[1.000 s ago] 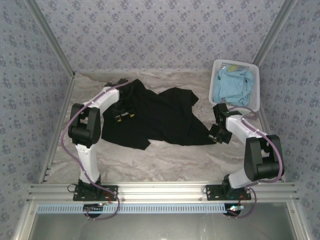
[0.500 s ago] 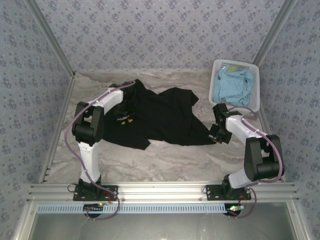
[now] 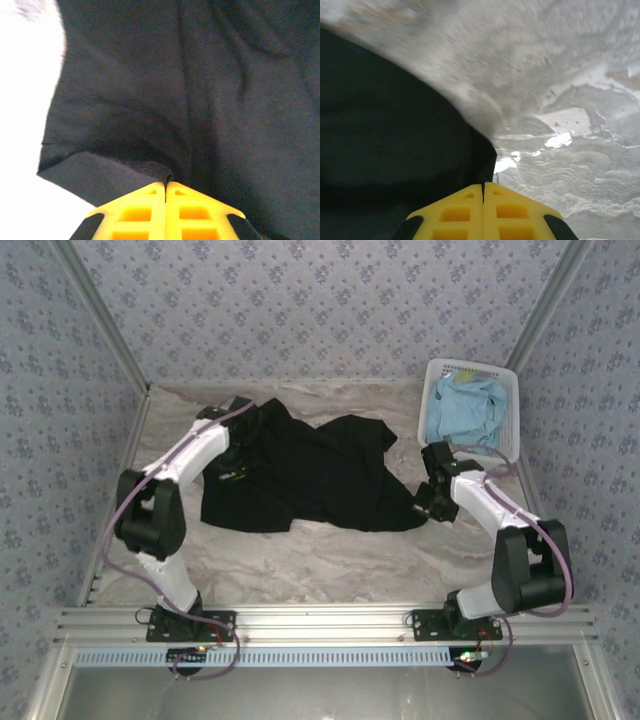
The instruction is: Fold and stack the t-shirts
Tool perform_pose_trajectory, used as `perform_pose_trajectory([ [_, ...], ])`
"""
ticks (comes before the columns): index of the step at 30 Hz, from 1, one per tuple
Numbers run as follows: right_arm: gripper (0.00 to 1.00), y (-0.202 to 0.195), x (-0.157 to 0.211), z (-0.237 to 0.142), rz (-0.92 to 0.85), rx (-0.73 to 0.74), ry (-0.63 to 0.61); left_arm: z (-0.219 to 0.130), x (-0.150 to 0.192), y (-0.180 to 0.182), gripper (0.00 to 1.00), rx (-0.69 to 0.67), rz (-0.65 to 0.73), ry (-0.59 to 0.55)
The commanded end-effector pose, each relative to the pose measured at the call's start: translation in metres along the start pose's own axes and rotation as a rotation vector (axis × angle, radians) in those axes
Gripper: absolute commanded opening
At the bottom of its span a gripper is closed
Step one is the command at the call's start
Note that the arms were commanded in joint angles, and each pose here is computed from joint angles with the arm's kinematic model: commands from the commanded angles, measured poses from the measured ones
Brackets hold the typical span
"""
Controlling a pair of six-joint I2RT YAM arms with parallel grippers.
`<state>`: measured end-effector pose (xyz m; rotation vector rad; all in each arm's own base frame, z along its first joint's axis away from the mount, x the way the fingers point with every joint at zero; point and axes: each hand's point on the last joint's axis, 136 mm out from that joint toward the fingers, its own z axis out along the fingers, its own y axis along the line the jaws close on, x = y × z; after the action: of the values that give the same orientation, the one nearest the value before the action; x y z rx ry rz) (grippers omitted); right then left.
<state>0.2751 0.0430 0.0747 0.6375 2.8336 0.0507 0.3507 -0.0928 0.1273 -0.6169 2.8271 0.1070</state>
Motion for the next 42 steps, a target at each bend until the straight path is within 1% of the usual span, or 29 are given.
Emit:
perform_pose_trajectory([
  [1,0.00,0.025,-0.029,-0.047,0.004,-0.105,-0.120,-0.049,-0.013,0.029,0.00,-0.020,-0.096,-0.149],
  [4,0.00,0.048,-0.056,-0.091,0.004,-0.209,-0.231,-0.096,-0.033,0.045,0.00,0.031,-0.198,-0.314],
  [8,0.00,0.081,-0.096,-0.169,0.004,-0.389,-0.408,-0.169,-0.059,0.065,0.00,0.133,-0.315,-0.550],
  [11,0.00,0.093,-0.114,-0.221,0.006,-0.481,-0.515,-0.225,-0.071,0.083,0.00,0.216,-0.373,-0.711],
  [13,0.00,0.098,-0.119,-0.254,0.002,-0.551,-0.583,-0.264,-0.075,0.098,0.00,0.267,-0.398,-0.820],
  [17,0.00,0.097,-0.113,-0.322,-0.017,-0.707,-0.725,-0.337,-0.067,0.132,0.00,0.394,-0.457,-1.021],
  [20,0.00,0.089,-0.097,-0.375,-0.037,-0.834,-0.848,-0.389,-0.053,0.160,0.00,0.490,-0.485,-1.164],
  [23,0.00,0.075,-0.081,-0.423,-0.050,-0.934,-0.970,-0.441,-0.040,0.180,0.00,0.603,-0.492,-1.300],
  [25,0.00,0.070,-0.074,-0.443,-0.059,-0.972,-1.007,-0.466,-0.037,0.187,0.00,0.652,-0.495,-1.353],
  [27,0.00,0.072,-0.072,-0.456,-0.072,-1.001,-1.024,-0.487,-0.042,0.182,0.00,0.690,-0.476,-1.372],
  [29,0.00,0.078,-0.077,-0.461,-0.073,-1.021,-1.023,-0.500,-0.054,0.169,0.00,0.703,-0.450,-1.365],
  [31,0.00,0.088,-0.087,-0.459,-0.075,-1.033,-1.006,-0.499,-0.073,0.149,0.00,0.679,-0.425,-1.344],
  [33,0.00,0.103,-0.104,-0.446,-0.069,-1.023,-0.966,-0.480,-0.100,0.130,0.00,0.606,-0.410,-1.283],
  [37,0.00,0.140,-0.152,-0.415,-0.047,-1.043,-0.897,-0.416,-0.174,0.098,0.00,0.605,-0.438,-1.092],
  [40,0.00,0.172,-0.192,-0.382,-0.032,-1.075,-0.835,-0.362,-0.225,0.075,0.00,0.621,-0.420,-0.955],
  [42,0.00,0.189,-0.217,-0.368,-0.026,-1.113,-0.805,-0.342,-0.250,0.061,0.00,0.654,-0.390,-0.906],
])
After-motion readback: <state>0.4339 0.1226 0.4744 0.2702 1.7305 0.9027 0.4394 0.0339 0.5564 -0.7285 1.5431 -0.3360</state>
